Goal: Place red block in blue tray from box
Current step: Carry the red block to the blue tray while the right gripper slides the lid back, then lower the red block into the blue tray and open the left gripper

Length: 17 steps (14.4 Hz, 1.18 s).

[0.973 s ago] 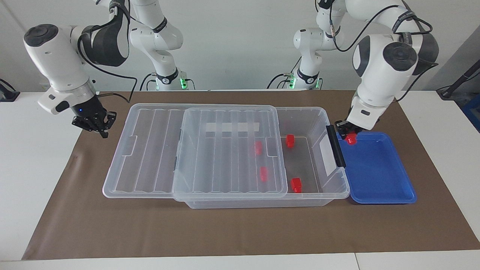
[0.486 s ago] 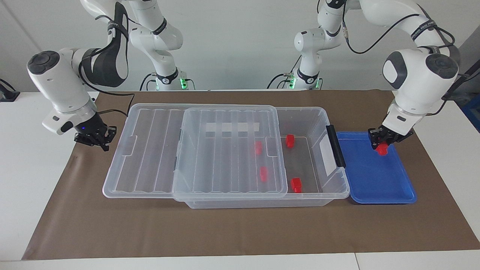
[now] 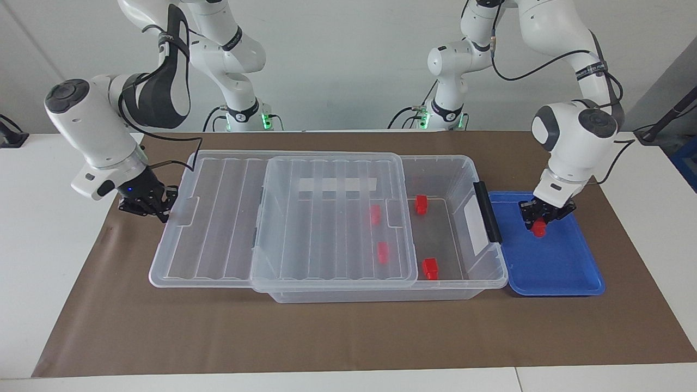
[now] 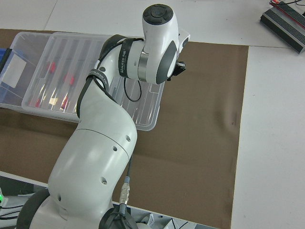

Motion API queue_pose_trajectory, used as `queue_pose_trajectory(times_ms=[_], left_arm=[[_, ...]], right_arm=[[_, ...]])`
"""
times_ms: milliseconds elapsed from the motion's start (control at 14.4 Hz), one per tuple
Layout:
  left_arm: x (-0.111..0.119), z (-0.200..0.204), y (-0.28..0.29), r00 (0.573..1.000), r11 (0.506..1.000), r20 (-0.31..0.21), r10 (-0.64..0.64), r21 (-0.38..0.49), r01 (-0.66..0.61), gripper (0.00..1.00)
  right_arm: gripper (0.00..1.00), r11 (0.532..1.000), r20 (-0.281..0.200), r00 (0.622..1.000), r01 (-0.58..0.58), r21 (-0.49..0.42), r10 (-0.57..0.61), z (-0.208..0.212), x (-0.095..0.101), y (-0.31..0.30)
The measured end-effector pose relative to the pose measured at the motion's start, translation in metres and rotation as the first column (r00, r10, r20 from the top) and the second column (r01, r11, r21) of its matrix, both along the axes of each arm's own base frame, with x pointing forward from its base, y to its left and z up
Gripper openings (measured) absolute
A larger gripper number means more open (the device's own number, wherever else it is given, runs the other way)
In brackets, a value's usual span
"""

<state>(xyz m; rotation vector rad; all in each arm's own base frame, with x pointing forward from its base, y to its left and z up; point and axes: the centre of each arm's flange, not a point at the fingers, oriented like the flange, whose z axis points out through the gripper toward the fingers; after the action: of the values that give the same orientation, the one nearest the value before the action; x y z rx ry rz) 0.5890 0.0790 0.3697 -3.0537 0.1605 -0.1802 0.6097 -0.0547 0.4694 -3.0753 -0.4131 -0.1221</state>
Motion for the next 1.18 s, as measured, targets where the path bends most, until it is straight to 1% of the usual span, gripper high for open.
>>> queue_pose_trajectory(times_ms=[139,278,417,556,764,973,1181], left_arm=[[-0.003,-0.008,0.015,1.000,1.000,-0.007,0.004,0.000,-0.004,0.34],[-0.004,-0.021,0.012,1.000,1.000,0.001,0.000,-0.005,0.000,0.34],[-0.009,-0.038,0.006,1.000,1.000,0.020,0.021,-0.016,-0.020,0.34],[-0.012,-0.050,0.001,0.999,0.999,0.019,0.039,-0.025,-0.039,0.34],[-0.014,-0.054,0.000,0.999,0.999,0.013,0.042,-0.028,-0.042,0.34],[-0.019,-0.068,-0.003,0.999,0.999,-0.005,0.040,-0.032,-0.040,0.34],[-0.019,-0.070,-0.005,0.999,0.999,0.004,0.036,-0.033,-0.035,0.34]], right_arm=[[0.01,1.000,-0.001,1.000,-0.006,0.002,0.006,0.000,0.001,0.011],[0.01,1.000,-0.002,1.000,-0.009,0.005,0.009,0.000,0.002,0.027],[0.01,1.000,-0.005,1.000,0.001,0.008,-0.001,-0.001,0.002,0.046],[0.01,1.000,-0.007,1.000,0.012,0.011,-0.012,-0.001,0.002,0.065],[0.01,1.000,-0.010,1.000,0.024,0.014,-0.024,-0.001,0.002,0.088],[0.01,0.999,-0.013,1.000,0.028,0.032,-0.028,-0.001,0.000,0.108],[0.01,0.998,-0.017,0.999,0.037,0.057,-0.036,0.000,-0.001,0.121]])
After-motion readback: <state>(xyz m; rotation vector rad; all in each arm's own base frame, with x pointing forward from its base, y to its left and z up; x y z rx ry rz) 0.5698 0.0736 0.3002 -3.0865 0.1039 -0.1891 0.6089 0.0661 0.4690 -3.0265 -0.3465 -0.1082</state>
